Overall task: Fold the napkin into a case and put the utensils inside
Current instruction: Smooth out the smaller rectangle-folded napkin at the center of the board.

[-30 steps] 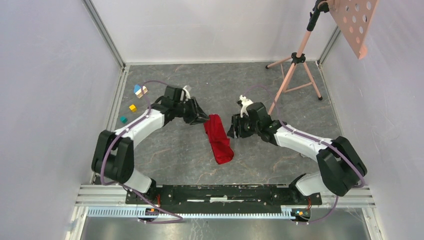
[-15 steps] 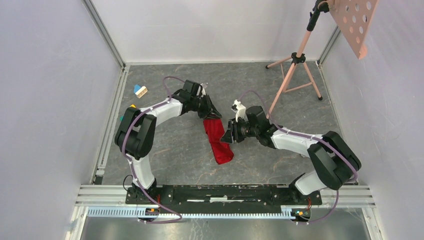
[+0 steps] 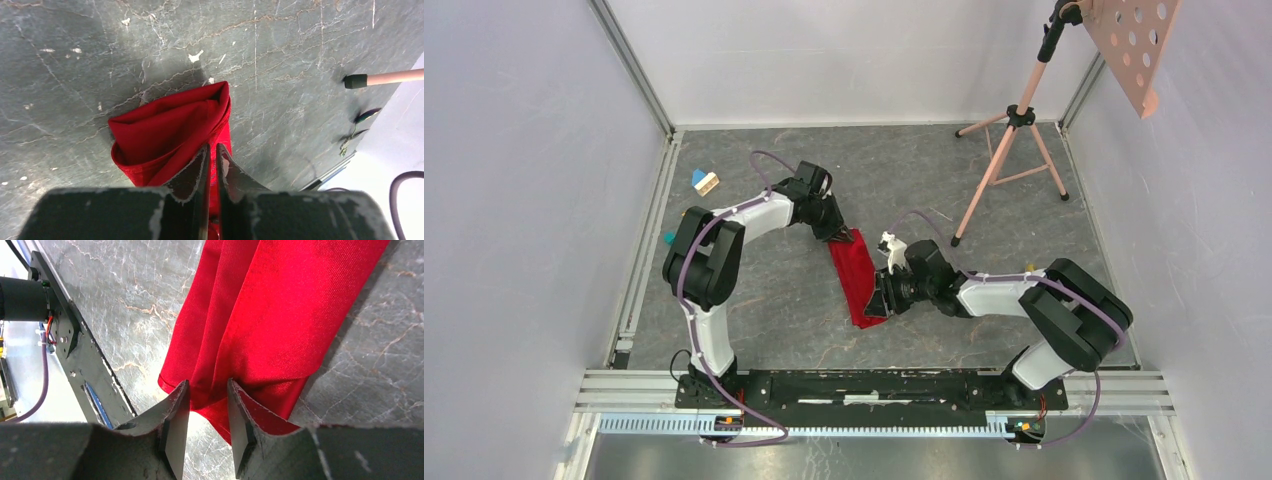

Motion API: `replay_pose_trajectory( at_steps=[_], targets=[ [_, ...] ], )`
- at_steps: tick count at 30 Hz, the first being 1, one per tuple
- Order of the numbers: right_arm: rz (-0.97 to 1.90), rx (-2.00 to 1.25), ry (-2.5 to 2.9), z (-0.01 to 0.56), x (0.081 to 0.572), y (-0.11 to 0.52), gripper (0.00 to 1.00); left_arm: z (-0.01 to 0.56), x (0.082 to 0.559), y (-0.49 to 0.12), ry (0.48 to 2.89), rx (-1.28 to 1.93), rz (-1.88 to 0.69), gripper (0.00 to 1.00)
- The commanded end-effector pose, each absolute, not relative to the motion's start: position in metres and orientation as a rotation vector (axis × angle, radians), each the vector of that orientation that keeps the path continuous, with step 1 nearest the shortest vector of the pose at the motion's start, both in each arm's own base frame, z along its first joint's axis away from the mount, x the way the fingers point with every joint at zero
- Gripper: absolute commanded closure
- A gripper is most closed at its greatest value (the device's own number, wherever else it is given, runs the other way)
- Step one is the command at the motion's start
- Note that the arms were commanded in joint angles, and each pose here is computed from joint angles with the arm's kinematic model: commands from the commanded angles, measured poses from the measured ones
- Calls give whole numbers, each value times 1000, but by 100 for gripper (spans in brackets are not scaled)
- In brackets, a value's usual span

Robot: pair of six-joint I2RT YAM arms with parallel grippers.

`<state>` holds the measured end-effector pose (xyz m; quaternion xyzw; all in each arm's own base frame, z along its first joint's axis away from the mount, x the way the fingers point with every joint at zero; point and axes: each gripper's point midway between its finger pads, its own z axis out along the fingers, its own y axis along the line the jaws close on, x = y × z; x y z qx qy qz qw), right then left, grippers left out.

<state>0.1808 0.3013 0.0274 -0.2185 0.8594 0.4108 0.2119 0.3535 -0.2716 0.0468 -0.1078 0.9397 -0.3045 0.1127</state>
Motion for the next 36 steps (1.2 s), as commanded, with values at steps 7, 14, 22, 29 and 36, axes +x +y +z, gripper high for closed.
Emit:
replay_pose_trajectory(
  at_steps=[7,14,22,29,36],
  targets=[
    [972,-697,2251,71,217,310,51,132,358,-260,2592,-127,-864,69],
    [614,-815,2243,72,228,314,22,109,347,-232,2625,-191,-722,53],
    [355,-882,2236,56,221,320,30,81,348,-230,2660,-244,-704,53],
    [127,-952,2212,42,216,304,46,56,353,-235,2696,-275,-707,67],
    [81,-914,2227,38,210,283,62,45,359,-231,2707,-285,-659,79]
  ],
)
